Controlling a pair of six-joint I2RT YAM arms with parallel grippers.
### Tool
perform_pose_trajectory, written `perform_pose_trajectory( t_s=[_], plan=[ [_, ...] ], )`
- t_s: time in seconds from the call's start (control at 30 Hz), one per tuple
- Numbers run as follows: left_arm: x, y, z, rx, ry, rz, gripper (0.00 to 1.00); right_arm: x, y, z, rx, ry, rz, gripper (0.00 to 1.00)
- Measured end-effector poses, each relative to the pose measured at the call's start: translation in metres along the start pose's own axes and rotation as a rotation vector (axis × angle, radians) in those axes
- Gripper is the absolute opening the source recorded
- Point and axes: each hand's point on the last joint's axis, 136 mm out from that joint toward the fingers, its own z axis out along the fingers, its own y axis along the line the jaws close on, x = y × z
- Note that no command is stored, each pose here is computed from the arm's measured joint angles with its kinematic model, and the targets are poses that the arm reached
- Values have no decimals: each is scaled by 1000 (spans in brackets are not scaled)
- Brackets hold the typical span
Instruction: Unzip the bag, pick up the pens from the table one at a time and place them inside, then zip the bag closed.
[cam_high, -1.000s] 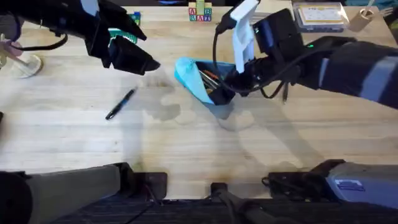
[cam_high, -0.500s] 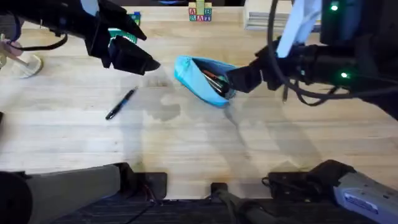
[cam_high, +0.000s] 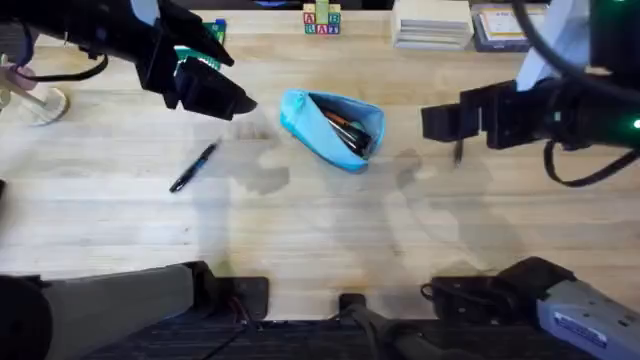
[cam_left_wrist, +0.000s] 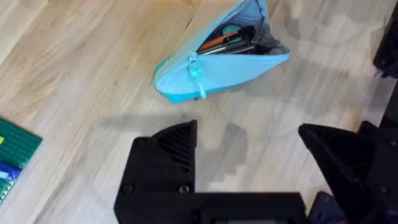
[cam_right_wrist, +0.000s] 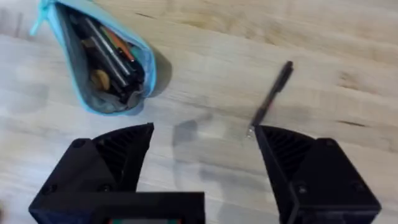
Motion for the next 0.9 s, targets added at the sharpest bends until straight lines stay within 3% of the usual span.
perform_pose_trajectory(
  t_s=[0.27,0.53,0.9],
  plan=[
    [2,1,0,-5,9,-23,994,5,-28,5,104,134,124,996],
    [2,1,0,-5,9,-26,993,17,-67,42,221,278,336,996],
    [2,1,0,-5,9,-29,993,30,-83,88,264,399,389,996]
  ],
)
